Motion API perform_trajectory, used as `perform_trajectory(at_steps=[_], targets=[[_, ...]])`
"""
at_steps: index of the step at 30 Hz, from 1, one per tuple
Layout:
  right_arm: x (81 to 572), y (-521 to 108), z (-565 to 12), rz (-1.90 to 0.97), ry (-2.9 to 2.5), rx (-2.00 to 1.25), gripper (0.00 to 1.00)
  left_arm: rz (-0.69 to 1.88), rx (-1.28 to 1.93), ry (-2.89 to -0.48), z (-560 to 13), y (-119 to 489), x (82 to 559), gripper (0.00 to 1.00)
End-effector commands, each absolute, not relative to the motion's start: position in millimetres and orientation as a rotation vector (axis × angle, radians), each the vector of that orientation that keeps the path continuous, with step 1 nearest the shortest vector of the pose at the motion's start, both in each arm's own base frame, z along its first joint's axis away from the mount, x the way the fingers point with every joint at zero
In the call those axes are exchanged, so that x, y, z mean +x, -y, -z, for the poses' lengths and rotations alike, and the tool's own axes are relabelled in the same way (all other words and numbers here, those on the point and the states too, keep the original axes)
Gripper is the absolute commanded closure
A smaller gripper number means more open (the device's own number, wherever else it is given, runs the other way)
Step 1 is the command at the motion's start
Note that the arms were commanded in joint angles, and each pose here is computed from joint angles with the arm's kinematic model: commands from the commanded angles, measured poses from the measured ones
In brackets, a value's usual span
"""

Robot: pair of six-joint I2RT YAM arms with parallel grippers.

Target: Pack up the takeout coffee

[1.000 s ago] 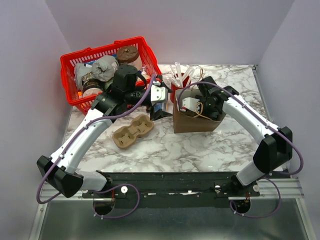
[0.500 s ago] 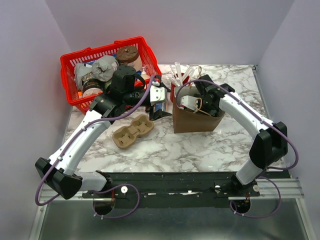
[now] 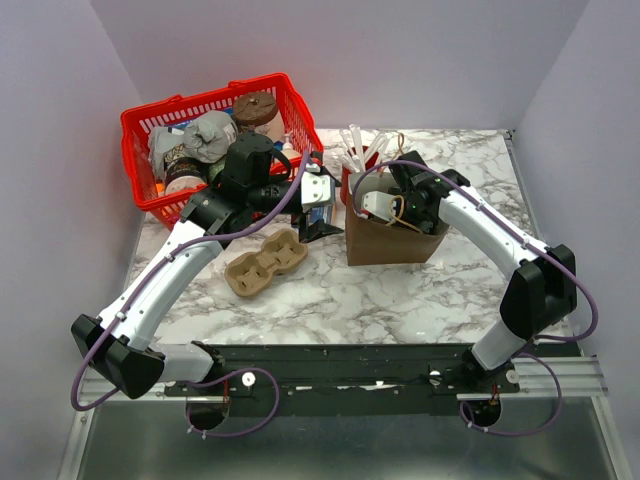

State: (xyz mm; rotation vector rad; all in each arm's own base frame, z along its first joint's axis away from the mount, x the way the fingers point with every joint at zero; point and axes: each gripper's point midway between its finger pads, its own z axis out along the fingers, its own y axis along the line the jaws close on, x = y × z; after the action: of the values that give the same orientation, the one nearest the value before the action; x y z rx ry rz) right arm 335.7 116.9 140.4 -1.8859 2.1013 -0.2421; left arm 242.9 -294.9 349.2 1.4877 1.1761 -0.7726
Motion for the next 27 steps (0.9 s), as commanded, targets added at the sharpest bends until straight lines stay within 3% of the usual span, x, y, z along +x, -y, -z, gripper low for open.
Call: perform_trajectory(at_steps=[1, 6, 18, 27], targets=[[323.9, -115.4, -101.4, 0.157, -2.208, -1.91, 0.99, 0.756, 1.481, -1.146, -358.7, 294.5, 239.6, 0.01], [323.2, -116.0, -105.1, 0.154, -2.211, -1.887, 0.94, 0.764, 1.469, -1.147, -361.5, 295.8, 239.0, 0.01], [327.8, -116.0, -134.6, 0.197, -2.15, -1.824, 0.54, 0.763, 1.47, -1.151, -362.4, 295.4, 237.6, 0.01], [325.0, -119.7, -144.6, 0.165, -2.149, -1.766, 0.39, 0.767, 1.468, -1.161, -359.7, 295.7, 238.2, 0.01]])
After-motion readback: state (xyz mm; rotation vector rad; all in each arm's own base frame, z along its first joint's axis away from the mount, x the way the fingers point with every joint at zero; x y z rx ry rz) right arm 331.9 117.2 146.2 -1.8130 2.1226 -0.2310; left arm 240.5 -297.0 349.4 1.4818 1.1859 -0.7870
